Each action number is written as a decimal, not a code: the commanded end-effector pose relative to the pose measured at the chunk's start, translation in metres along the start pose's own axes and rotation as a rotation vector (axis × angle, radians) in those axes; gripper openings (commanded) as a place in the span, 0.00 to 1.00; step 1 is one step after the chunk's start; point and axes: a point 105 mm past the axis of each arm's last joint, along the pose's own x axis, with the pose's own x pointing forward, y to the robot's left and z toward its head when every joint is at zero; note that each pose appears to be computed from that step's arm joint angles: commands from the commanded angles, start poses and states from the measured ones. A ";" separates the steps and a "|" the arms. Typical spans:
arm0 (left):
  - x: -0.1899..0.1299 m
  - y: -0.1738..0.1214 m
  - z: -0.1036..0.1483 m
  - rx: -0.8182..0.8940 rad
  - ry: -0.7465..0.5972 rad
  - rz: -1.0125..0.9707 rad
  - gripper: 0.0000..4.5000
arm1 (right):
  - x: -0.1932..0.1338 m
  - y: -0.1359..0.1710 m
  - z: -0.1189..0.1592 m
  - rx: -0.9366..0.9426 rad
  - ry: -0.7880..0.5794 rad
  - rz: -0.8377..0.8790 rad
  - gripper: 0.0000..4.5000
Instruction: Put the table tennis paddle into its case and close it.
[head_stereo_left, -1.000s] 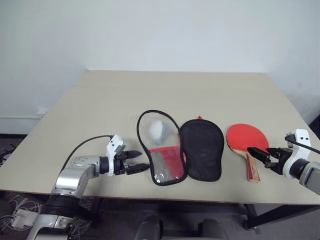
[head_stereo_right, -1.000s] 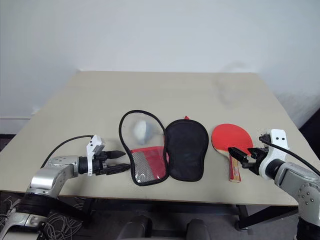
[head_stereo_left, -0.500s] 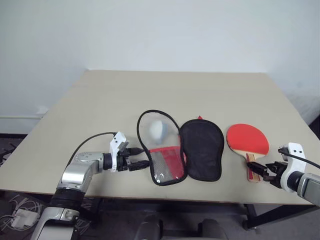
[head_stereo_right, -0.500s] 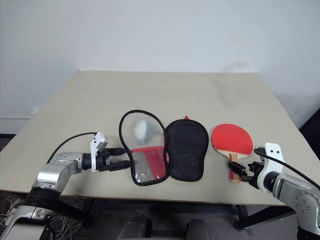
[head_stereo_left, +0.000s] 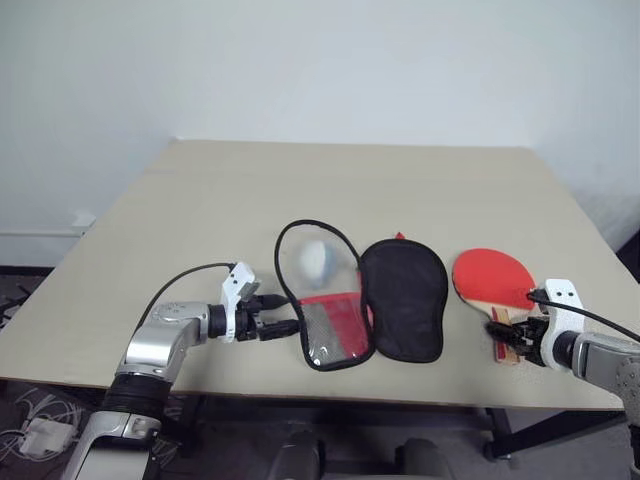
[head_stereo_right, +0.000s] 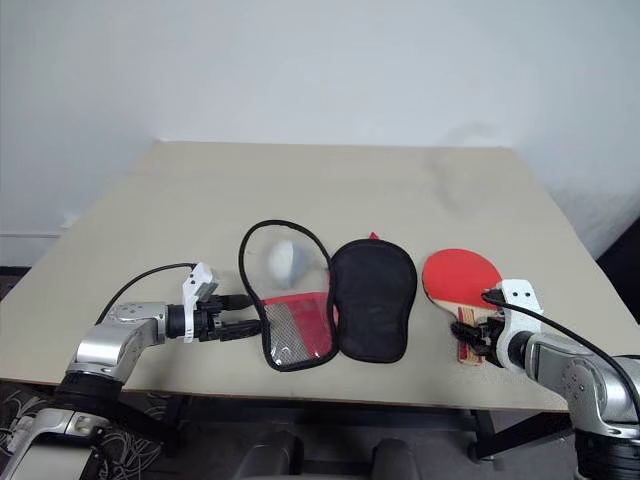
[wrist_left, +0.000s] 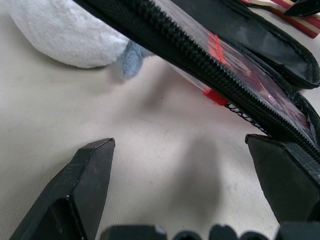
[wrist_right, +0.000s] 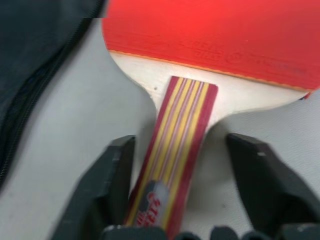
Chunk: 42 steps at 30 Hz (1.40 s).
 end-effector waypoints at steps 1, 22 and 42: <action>-0.004 0.000 0.006 0.018 -0.006 0.011 1.00 | 0.003 -0.011 -0.004 0.034 0.029 -0.060 0.43; -0.001 -0.002 0.003 0.005 0.007 0.019 1.00 | -0.007 0.020 0.064 0.172 -0.220 0.050 0.26; 0.019 -0.006 0.006 0.001 0.017 -0.029 1.00 | 0.014 0.153 0.028 0.216 -0.122 0.386 0.26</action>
